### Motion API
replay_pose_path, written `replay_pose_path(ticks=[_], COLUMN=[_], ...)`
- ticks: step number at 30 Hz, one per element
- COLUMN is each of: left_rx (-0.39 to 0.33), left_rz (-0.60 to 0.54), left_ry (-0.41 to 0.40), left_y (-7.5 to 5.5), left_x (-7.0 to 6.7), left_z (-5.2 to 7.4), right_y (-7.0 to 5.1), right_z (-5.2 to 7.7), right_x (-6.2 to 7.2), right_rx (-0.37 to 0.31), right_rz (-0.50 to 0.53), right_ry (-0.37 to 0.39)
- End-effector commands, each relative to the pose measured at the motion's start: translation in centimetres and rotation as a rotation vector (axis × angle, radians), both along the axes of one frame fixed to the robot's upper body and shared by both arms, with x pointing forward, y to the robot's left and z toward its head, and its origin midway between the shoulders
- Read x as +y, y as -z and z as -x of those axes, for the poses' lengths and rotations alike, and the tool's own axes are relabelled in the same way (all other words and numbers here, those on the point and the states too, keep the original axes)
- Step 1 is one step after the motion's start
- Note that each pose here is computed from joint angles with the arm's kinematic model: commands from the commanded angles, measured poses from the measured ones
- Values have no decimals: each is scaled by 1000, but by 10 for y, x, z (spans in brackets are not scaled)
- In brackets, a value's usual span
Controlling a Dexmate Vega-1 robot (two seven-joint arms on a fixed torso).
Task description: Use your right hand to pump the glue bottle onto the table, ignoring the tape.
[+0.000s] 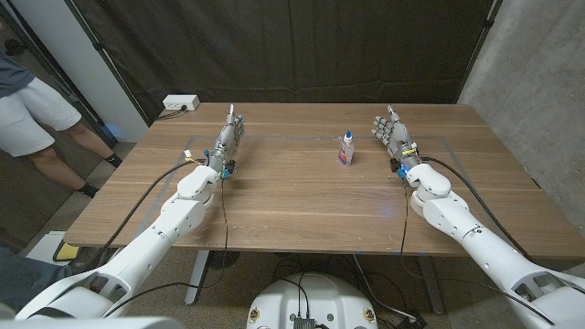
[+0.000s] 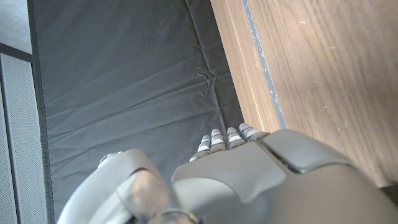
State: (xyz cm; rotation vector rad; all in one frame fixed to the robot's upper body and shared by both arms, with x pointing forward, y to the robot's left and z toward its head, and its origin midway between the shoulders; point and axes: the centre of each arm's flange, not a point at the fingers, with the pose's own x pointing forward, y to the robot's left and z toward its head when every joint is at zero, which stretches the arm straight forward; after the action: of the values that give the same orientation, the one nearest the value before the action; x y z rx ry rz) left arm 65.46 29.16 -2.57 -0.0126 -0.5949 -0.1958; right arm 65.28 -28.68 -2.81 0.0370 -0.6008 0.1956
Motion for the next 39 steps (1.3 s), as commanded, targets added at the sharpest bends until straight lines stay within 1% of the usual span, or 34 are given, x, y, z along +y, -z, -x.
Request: replay_pose_path(ticks=[1,7,8,9,13,16,20,24,26,29,32,35,39], left_rx=[-17,-6,-6,-7,-7,-12,-29,-44,-51,-55,-57,-62,-71], left_rz=[-33,-51,-57,-56,-52,-46,-53,-49,-53,-51,-35,-41,-48], left_ry=[-13,-6,-8,-6,-4,5,6,13,12,12,14,20,23], left_y=[-7,-8,-8,-8,-8,-8,-13,-19,-22,-24,-25,-27,-29], left_x=[5,7,8,9,11,12,10,7,6,5,4,3,1], left_z=[2,1,1,0,-1,-2,-1,0,0,-1,-1,0,3], right_y=[9,14,14,15,17,18,15,12,11,11,12,16,20], right_z=[10,25,30,32,38,44,53,63,67,71,73,75,77], right_x=[2,3,5,6,12,16,19,25,28,32,35,36,38], right_rx=[-36,-69,-78,-82,-105,-128,-142,-149,-156,-152,-138,-132,-131], right_rz=[-4,-9,10,24,37,67,122,163,195,239,252,272,282], right_ry=[40,66,85,97,131,164,207,242,277,287,279,308,328])
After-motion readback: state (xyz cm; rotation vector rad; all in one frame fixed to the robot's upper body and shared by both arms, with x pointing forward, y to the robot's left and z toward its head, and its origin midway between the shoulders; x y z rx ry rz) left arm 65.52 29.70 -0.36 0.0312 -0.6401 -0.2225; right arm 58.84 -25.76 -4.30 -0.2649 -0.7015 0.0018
